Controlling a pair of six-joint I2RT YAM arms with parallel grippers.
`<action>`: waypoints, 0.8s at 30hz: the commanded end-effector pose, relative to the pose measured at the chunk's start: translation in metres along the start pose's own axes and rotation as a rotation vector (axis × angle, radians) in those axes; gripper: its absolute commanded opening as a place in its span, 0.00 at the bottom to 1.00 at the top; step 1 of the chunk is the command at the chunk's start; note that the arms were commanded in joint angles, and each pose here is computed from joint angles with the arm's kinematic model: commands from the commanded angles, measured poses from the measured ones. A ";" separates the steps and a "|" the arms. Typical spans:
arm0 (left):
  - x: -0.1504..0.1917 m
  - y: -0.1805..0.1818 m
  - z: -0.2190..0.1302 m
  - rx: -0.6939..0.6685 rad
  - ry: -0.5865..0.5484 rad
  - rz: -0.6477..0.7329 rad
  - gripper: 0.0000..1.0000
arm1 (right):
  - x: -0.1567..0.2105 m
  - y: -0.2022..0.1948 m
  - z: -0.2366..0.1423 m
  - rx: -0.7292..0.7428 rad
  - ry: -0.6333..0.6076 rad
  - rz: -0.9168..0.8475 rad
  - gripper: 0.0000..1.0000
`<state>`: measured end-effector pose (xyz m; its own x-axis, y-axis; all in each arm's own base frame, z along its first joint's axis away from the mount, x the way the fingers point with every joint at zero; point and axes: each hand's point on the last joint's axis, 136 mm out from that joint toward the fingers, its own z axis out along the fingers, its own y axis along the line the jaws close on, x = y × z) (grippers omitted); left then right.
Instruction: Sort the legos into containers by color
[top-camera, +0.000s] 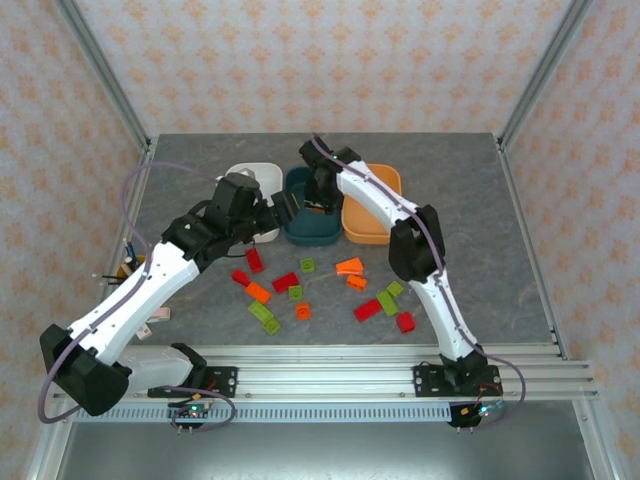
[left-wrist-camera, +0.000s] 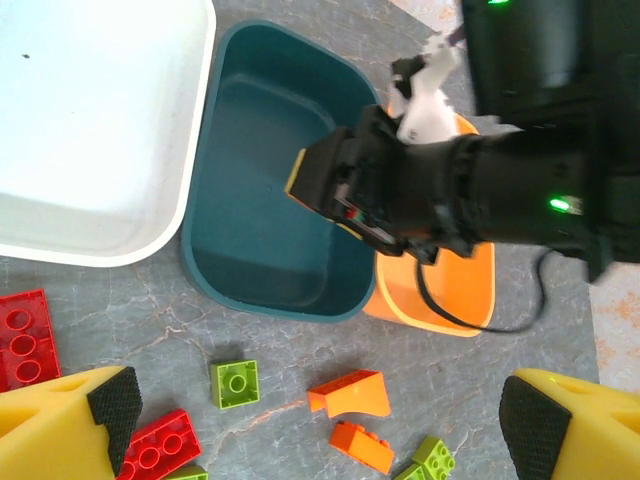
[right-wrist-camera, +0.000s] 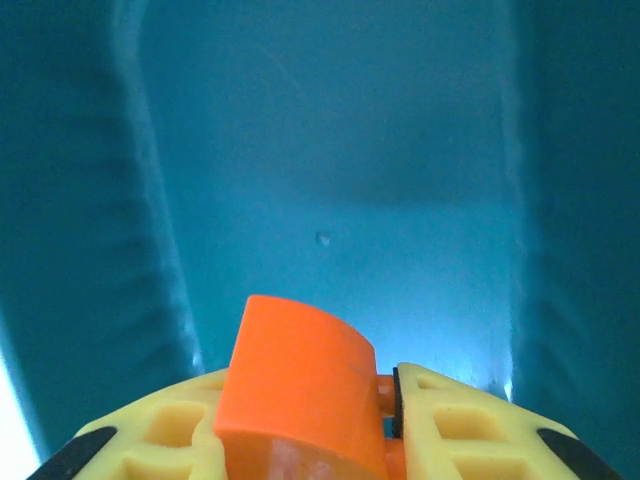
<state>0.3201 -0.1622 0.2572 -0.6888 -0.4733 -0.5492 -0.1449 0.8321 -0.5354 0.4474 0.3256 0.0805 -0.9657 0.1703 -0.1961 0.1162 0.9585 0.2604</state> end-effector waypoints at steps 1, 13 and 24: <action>-0.002 0.013 -0.010 -0.042 -0.019 -0.013 0.95 | -0.001 -0.005 0.011 0.037 0.026 0.038 0.29; 0.009 0.035 -0.024 -0.093 -0.007 -0.013 0.95 | -0.013 0.017 0.002 -0.036 -0.014 0.051 0.58; 0.041 0.079 -0.038 -0.234 0.078 -0.054 0.94 | -0.021 0.044 -0.162 -0.173 -0.299 -0.110 0.60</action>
<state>0.2713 -0.1243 0.2333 -0.7158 -0.4816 -0.5057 -0.2515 0.8533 -0.4567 0.4516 0.3371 0.1693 -0.9238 0.1832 -0.3362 0.0555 0.9329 0.3558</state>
